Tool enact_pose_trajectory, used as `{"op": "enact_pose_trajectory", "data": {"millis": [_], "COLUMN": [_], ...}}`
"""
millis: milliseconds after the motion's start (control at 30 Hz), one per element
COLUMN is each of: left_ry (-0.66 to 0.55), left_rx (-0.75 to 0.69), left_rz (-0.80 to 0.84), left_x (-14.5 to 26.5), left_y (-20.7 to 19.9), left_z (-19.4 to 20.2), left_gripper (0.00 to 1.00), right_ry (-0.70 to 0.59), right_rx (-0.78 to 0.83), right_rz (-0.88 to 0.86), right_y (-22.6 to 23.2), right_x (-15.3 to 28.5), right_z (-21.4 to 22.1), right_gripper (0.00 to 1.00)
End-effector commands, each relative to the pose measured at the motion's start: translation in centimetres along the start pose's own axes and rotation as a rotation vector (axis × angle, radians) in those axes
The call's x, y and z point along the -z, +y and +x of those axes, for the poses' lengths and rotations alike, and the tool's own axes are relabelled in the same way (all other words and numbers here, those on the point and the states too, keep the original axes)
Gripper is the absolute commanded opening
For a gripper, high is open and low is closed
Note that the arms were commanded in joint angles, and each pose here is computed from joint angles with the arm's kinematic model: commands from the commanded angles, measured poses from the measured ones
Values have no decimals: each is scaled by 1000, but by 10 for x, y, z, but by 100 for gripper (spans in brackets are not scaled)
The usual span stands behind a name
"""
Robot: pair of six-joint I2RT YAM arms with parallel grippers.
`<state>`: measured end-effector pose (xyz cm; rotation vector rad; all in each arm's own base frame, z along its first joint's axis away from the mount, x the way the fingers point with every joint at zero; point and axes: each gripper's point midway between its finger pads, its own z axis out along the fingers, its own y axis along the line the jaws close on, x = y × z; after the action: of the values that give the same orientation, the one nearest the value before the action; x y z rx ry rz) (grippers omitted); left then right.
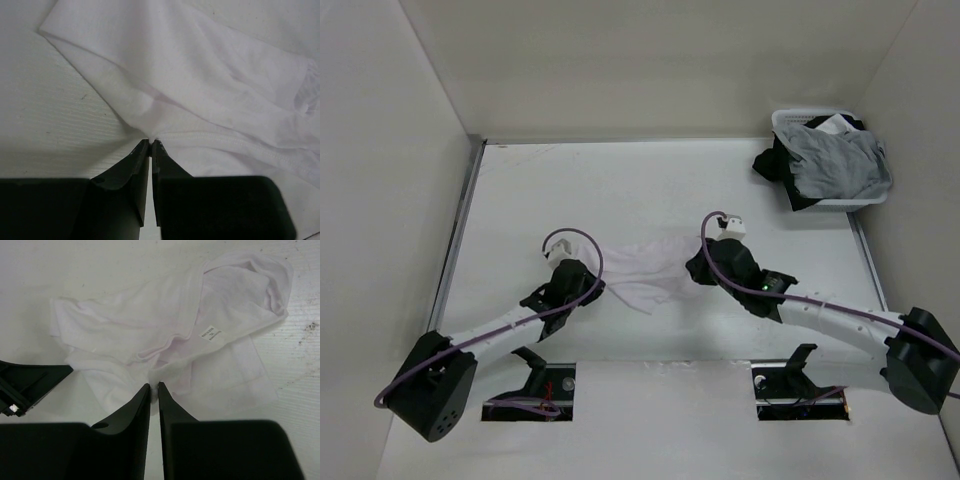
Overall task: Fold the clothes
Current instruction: Flatten the tank top out
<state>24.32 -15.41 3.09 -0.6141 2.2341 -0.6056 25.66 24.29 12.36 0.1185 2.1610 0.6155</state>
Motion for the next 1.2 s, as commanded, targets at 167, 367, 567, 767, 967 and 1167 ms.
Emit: {"op": "enact_pose_trajectory", "data": {"millis": [167, 367, 567, 767, 967, 1167], "left_ry": [-115, -177, -179, -171, -184, -221], "left_rx": [-20, -26, -42, -45, -47, -69], "left_rz": [137, 211, 227, 232, 234, 269], "left_x": [32, 65, 67, 64, 65, 72], "left_y": [-37, -59, -68, -69, -69, -85], "left_z": [-35, -60, -64, -62, -67, -81], "left_gripper": [2, 2, 2, 3, 3, 3], "right_ry": [-88, -125, 46, 144, 179, 100], "right_rx": [11, 26, 36, 29, 29, 0], "right_rz": [-79, -99, 6, 63, 52, 4], "right_y": [20, 27, -4, -19, -12, 4], "right_x": [32, 44, 3, -28, -44, -38], "right_z": [-40, -63, 1, 40, 50, 26], "right_gripper": [13, 12, 53, 63, 45, 11]}}
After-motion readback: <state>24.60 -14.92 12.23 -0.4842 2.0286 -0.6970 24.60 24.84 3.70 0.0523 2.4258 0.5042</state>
